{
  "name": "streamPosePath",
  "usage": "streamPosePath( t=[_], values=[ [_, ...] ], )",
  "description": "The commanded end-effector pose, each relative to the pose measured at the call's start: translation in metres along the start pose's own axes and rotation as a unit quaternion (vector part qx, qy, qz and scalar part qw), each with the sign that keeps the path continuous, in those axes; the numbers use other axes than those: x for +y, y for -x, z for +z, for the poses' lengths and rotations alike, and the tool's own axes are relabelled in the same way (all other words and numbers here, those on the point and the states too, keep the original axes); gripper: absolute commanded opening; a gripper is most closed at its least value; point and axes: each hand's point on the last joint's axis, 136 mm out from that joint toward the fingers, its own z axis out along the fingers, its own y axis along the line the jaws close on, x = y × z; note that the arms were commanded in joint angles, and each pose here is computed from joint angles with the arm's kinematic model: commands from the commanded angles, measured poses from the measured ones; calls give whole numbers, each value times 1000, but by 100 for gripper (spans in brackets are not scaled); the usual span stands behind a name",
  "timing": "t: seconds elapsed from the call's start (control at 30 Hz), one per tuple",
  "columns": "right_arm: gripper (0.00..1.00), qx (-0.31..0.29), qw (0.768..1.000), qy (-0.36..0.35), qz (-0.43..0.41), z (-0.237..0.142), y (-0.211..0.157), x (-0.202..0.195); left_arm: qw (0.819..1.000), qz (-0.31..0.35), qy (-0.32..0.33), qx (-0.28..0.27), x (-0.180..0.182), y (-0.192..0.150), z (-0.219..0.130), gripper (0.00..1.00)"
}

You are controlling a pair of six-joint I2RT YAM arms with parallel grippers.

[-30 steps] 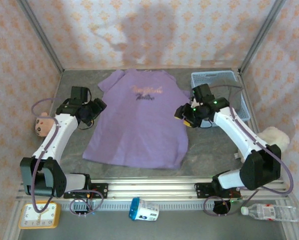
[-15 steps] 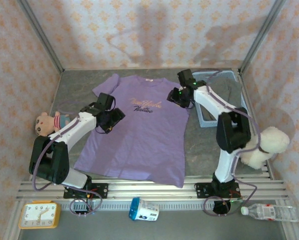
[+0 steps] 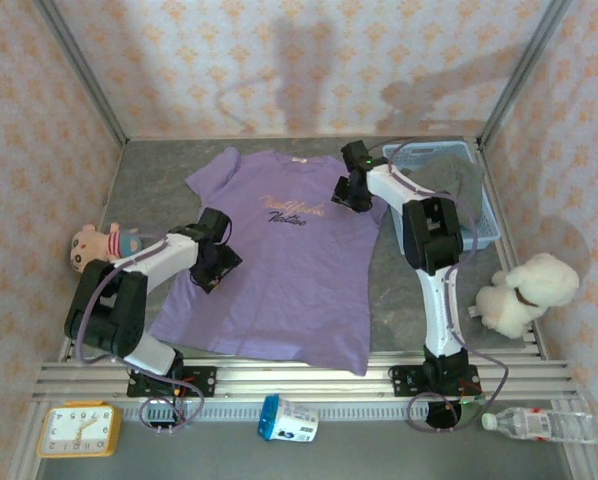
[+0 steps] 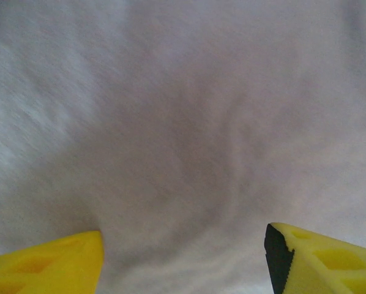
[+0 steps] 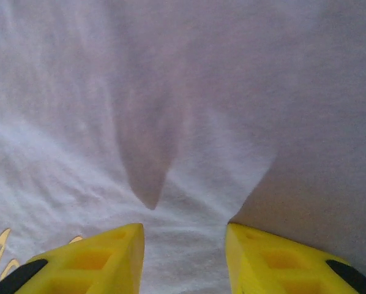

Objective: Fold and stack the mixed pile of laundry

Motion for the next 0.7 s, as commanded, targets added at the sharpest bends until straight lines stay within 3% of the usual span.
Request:
streamPosePath(
  t=[0.0,0.23,0.43,0.5,0.67],
  values=[
    [40,17,998,-49,36,-10,-17,-46,998,-12,54,-37,15,32,8,69],
    [40,70,996,-42,47,-29,-97,-70,996,-9,72,-54,-11,100,17,67],
    [40,134,990,-21,27,-54,-163,-65,997,42,57,-29,-73,149,36,67],
    [40,150,989,-18,8,-77,-167,-58,997,58,43,-30,-96,163,35,67],
    [47,155,983,96,-22,-129,-155,-2,995,84,4,-43,-140,190,9,72]
  ],
)
